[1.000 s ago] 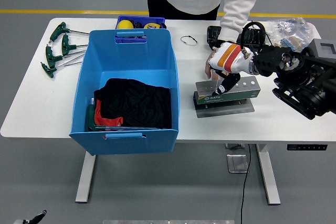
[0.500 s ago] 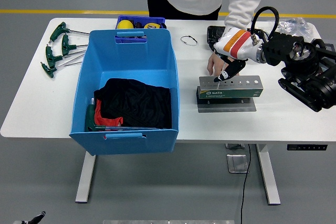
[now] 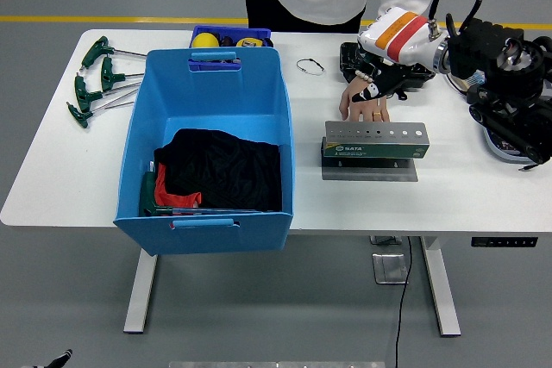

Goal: Lift tool from toolbox,place it in box,lift tool from toolbox,place it in box

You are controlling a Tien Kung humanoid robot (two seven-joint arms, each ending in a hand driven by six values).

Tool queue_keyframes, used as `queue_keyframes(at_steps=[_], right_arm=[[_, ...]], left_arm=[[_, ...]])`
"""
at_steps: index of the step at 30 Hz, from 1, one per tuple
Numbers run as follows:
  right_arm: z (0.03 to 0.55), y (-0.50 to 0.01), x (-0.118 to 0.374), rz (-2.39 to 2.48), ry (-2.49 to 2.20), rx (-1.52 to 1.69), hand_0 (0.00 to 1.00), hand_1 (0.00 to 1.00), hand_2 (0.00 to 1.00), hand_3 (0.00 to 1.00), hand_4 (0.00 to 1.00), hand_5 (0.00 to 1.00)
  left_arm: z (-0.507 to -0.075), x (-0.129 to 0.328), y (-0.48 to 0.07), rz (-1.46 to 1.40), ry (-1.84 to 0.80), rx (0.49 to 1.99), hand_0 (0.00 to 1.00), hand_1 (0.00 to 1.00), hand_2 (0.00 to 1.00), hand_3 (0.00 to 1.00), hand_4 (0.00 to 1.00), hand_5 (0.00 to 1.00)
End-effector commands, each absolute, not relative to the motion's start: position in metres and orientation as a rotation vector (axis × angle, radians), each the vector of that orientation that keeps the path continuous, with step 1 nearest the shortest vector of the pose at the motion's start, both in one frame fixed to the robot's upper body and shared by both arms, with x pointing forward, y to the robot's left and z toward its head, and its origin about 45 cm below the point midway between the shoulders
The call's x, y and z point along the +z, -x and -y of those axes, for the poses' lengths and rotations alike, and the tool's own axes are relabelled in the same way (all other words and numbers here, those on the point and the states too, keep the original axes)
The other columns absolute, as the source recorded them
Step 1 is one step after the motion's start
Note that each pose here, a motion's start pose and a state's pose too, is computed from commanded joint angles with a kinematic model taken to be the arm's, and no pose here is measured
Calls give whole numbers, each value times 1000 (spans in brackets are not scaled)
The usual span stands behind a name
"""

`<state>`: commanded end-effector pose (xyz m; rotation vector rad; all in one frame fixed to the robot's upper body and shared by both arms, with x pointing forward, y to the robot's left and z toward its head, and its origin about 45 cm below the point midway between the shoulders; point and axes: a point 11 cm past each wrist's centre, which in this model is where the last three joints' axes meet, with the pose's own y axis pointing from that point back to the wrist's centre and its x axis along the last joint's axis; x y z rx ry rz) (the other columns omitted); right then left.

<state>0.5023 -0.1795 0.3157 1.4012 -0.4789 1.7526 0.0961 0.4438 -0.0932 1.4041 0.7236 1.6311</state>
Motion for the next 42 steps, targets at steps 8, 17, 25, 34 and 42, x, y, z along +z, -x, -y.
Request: queue_keyframes(at_steps=[8,17,25,34,42], right_arm=[[159,-498,348,563,-1451,1798,70,53,83,79,998,770],[107,-475,375,565,-1565,1871,67,53,83,79,998,773],[41,-433,381,426,-1675,1982,64,55,84,78,995,757],[-11,-402,363,282,-1765,2017,64,55,85,80,996,754],[-28,-392,341,138,-1756,2007,224,284,377,443,998,734]], left_arm=[[-445,-93,-95,-725,-1406,1631,731,649,736,747,772,737],[-445,-93,-95,-725,-1410,1629,732,649,736,747,772,737],[-444,-93,-98,-720,-1409,1631,731,650,736,747,773,739],[-445,-92,-100,-713,-1410,1627,731,650,736,747,774,740],[-447,-91,-101,-704,-1420,1624,728,645,733,747,773,739]])
